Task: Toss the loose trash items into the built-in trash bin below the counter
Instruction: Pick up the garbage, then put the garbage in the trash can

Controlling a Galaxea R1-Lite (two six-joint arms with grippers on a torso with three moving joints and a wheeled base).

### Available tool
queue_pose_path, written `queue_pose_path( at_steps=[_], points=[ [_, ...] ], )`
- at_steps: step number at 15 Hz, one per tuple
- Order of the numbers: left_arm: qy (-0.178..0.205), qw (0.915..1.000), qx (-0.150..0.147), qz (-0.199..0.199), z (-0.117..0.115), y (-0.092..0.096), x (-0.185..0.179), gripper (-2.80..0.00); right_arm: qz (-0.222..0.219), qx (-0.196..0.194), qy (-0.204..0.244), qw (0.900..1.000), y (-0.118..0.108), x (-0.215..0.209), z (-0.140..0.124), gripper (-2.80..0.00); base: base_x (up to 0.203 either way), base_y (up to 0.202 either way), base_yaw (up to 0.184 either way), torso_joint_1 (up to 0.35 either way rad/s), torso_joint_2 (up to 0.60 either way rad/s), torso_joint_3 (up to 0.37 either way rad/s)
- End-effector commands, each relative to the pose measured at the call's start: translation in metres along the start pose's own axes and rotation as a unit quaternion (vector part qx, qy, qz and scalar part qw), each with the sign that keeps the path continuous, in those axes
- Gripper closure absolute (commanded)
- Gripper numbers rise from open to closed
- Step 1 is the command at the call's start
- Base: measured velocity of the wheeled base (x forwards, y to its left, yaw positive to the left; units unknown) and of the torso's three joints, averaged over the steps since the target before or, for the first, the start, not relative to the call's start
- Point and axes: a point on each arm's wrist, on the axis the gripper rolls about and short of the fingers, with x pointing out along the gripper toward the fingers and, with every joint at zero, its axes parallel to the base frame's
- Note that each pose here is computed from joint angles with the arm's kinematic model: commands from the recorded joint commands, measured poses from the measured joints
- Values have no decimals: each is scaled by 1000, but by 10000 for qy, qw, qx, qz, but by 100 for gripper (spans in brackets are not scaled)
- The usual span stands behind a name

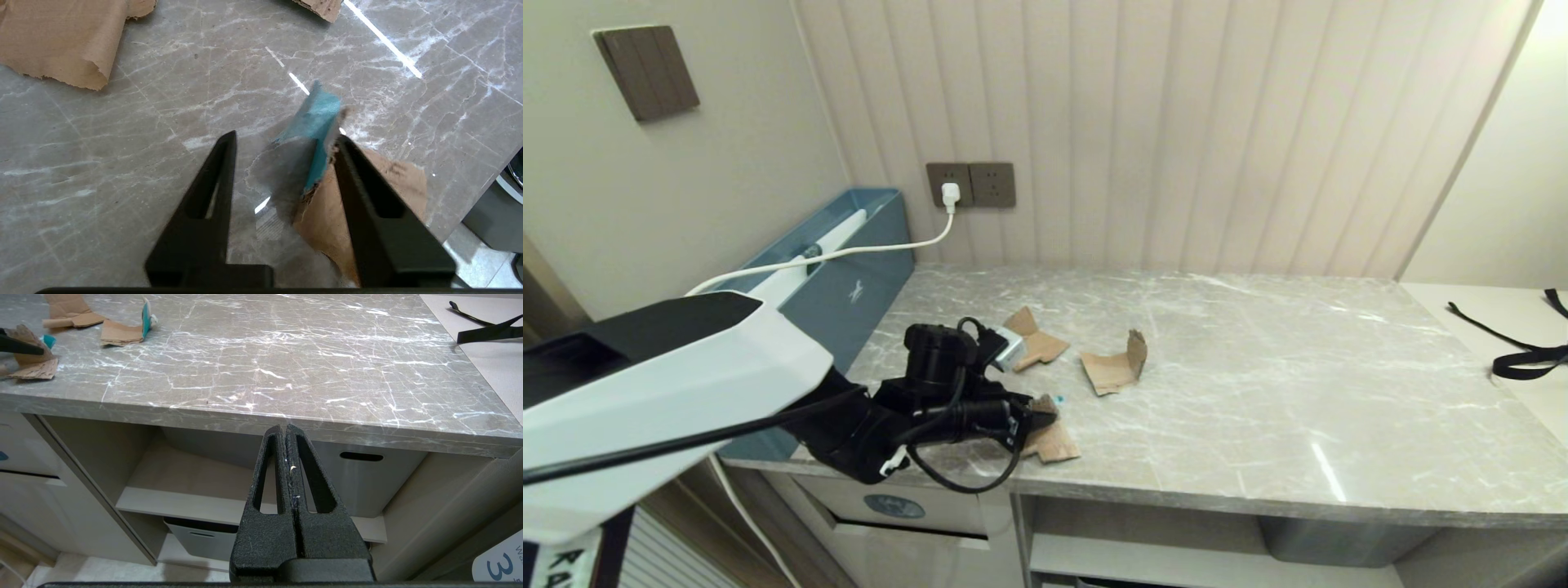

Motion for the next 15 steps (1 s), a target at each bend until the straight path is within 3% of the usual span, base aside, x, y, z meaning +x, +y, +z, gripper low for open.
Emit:
queue_pose_path(
  at_steps=[1,5,7,12,15],
  points=[
    [-51,10000,20,-27,2,-1,1,0,8,-2,-8,10000,0,0,0,0,0,0,0,0,0,0],
    [-149,9999,53,-33,5,-1,0,0,8,-2,-8,10000,0,0,0,0,0,0,0,0,0,0],
    [-337,9993,130,7,19,-4,-14,0,8,-5,-8,10000,0,0,0,0,0,0,0,0,0,0],
    [-1071,9934,346,200,63,-29,-103,0,8,-6,-8,10000,0,0,0,0,0,0,0,0,0,0],
    [-1447,9879,273,494,63,-44,-175,0,8,-2,-8,10000,0,0,0,0,0,0,0,0,0,0]
  ],
)
